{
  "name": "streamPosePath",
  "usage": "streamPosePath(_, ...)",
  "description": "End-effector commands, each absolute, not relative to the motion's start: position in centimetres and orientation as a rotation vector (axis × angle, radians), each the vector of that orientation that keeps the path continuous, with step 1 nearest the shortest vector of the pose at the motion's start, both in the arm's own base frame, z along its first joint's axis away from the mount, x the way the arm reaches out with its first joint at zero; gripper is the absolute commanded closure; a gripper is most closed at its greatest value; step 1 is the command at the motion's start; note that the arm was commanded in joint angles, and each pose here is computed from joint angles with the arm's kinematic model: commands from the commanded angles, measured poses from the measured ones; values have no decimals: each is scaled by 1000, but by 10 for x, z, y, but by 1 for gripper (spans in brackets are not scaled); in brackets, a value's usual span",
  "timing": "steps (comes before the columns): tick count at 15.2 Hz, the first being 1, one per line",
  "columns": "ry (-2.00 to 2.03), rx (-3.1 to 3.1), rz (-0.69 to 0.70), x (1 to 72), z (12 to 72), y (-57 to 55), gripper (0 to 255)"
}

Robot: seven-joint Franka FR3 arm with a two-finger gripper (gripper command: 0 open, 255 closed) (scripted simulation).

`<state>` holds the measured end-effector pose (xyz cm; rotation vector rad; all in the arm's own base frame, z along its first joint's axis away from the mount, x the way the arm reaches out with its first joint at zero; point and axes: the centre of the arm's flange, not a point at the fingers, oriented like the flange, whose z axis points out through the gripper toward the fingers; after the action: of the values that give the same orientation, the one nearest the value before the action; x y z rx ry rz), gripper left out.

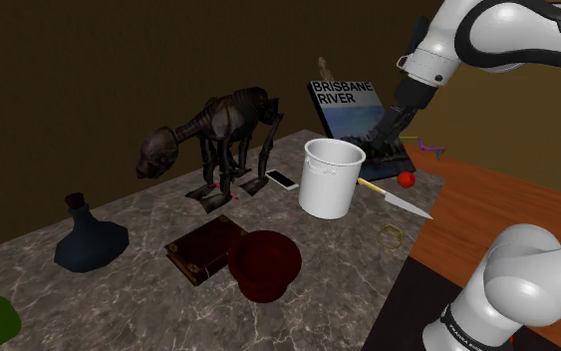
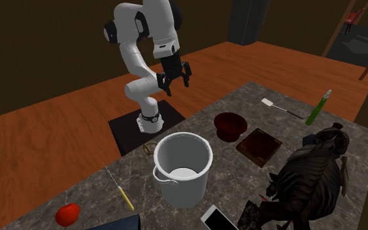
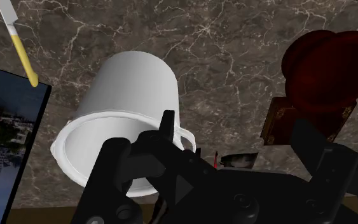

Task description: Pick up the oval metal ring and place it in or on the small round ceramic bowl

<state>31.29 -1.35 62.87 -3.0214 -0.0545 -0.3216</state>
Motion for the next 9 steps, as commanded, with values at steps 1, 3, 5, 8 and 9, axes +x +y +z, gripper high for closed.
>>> streamPosePath(1,-54,-3021,-322,313,629,-14,0)
streamPosePath(3,-60,-3035,-311,309,605,-22,0)
streamPosePath(5,-65,-3048,-301,305,582,-31,0)
streamPosePath(8,-74,-3068,-285,299,548,-46,0)
streamPosePath(9,-76,-3075,-280,297,537,-51,0)
